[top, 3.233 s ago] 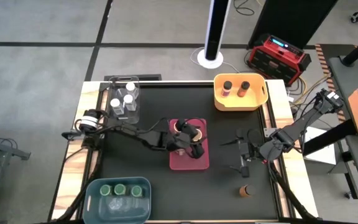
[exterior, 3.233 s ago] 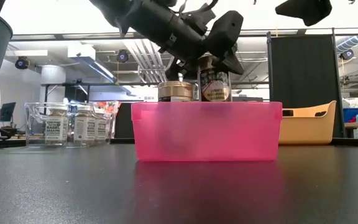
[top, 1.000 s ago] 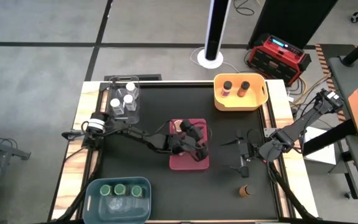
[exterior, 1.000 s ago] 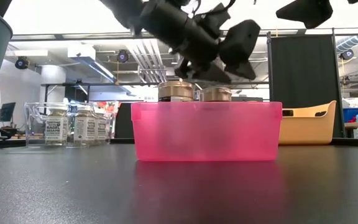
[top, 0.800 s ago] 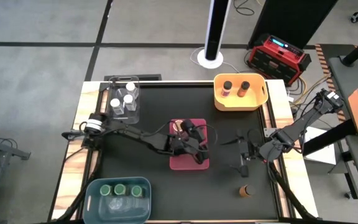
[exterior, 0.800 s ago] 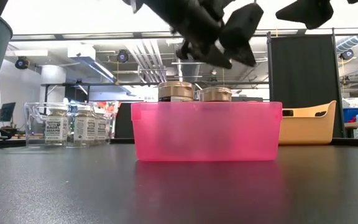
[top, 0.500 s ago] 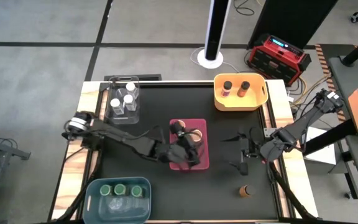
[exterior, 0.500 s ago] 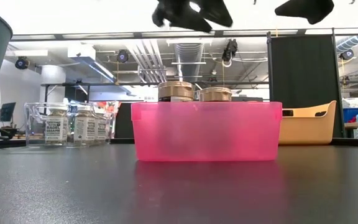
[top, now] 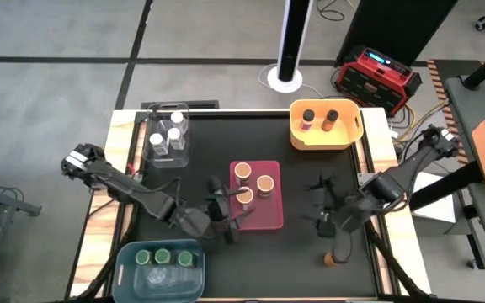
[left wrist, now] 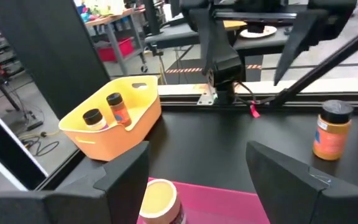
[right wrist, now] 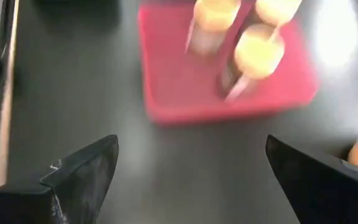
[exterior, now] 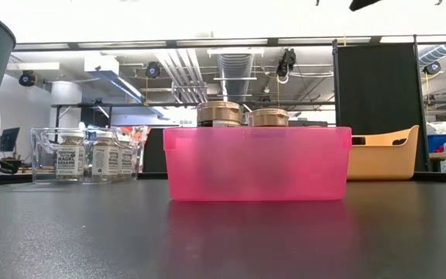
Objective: Sort spices by type
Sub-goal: Put the orange seasoning bottle into the yellow bin
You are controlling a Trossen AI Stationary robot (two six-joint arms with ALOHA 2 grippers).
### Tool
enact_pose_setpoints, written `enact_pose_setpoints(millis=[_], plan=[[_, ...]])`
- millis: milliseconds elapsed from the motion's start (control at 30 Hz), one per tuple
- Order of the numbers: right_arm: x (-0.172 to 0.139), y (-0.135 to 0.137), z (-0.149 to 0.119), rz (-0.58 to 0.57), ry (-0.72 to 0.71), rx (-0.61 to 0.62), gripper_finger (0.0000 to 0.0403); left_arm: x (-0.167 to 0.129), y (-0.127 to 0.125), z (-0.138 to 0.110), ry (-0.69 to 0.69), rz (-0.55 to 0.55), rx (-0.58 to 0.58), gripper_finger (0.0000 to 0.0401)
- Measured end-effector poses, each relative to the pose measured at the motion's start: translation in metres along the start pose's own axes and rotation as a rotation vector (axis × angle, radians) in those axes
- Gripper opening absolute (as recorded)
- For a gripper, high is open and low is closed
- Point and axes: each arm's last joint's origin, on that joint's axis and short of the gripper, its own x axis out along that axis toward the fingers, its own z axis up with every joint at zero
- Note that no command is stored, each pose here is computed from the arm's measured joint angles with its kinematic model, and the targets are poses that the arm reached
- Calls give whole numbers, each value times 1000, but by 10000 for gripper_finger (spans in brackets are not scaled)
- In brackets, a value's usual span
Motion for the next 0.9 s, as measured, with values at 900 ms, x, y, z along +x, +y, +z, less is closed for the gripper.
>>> enact_pose_setpoints(millis=[900], plan=[[-34, 100, -34, 91, 900, 166, 400, -15, 10, 13, 1, 31, 66, 249]])
